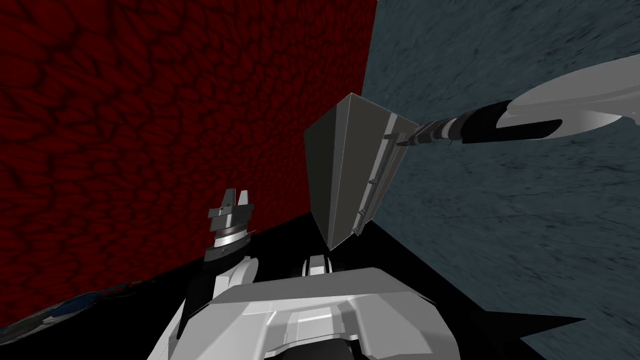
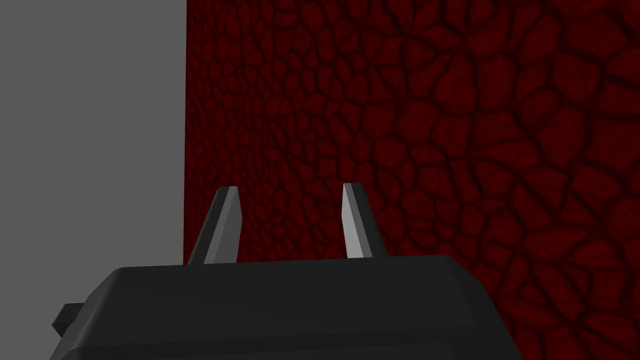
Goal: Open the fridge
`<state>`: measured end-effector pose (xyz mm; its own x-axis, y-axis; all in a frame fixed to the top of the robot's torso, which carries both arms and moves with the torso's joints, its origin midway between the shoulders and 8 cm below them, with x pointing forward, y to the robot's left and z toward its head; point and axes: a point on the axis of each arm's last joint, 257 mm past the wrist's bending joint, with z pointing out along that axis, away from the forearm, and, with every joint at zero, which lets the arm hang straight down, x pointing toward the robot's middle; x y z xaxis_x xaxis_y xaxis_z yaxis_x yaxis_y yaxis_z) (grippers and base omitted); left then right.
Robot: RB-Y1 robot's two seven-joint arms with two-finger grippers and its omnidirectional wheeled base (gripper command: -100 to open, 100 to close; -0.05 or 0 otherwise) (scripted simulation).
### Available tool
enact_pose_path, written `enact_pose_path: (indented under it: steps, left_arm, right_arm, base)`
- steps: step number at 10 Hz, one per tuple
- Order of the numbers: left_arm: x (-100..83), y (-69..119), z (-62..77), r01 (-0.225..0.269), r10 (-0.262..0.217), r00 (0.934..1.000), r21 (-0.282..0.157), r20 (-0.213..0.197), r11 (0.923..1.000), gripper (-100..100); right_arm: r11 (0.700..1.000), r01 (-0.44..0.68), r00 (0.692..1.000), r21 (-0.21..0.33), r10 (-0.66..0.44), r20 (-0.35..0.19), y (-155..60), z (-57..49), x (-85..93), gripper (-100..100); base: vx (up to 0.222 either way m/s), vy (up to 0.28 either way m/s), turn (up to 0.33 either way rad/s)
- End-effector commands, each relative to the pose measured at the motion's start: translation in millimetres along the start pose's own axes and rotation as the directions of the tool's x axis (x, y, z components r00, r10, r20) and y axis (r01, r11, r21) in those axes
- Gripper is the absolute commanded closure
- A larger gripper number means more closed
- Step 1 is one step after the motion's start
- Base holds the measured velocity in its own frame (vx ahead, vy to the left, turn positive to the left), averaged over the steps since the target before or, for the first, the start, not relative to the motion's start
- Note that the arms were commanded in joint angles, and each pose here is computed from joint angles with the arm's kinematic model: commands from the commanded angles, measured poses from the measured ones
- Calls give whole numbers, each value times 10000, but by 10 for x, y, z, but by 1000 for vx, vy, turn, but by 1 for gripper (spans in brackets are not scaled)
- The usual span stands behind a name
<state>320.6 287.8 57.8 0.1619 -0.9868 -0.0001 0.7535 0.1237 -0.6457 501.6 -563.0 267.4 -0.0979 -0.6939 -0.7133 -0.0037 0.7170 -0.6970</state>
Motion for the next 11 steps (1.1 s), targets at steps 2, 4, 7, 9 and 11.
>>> enact_pose_path:
  steps: [2, 4, 7, 9, 11]
  left_arm:
    - [0, 0, 0, -1, 1, 10000, 0, -1, 10000, 0]
    - [0, 0, 1, 0, 0, 10000, 1, -1, 10000, 0]
    - [0, 0, 1, 2, -2, 10000, 1, 0, 10000, 0]
    - [0, 0, 1, 2, -2, 10000, 1, 0, 10000, 0]
    - [1, 0, 1, 2, -2, 10000, 1, 0, 10000, 0]
  right_arm:
    - [9969, -531, 9978, 586, 554, -374, -299, -95, 135, -100]
    - [9978, -452, 9984, 494, 469, -323, -261, -88, 126, -100]
    - [9952, -472, 9966, 854, 527, -627, -404, -136, 244, 100]
    - [9920, -483, 9938, 1165, 594, -937, -526, -185, 367, 100]
    - [9879, -471, 9902, 1481, 657, -1236, -650, -242, 484, 100]
  base:
    - [166, 85, -54]
    - [44, 29, -4]
    - [8, 99, -111]
    - [-19, 156, -153]
    - [-24, 201, -171]
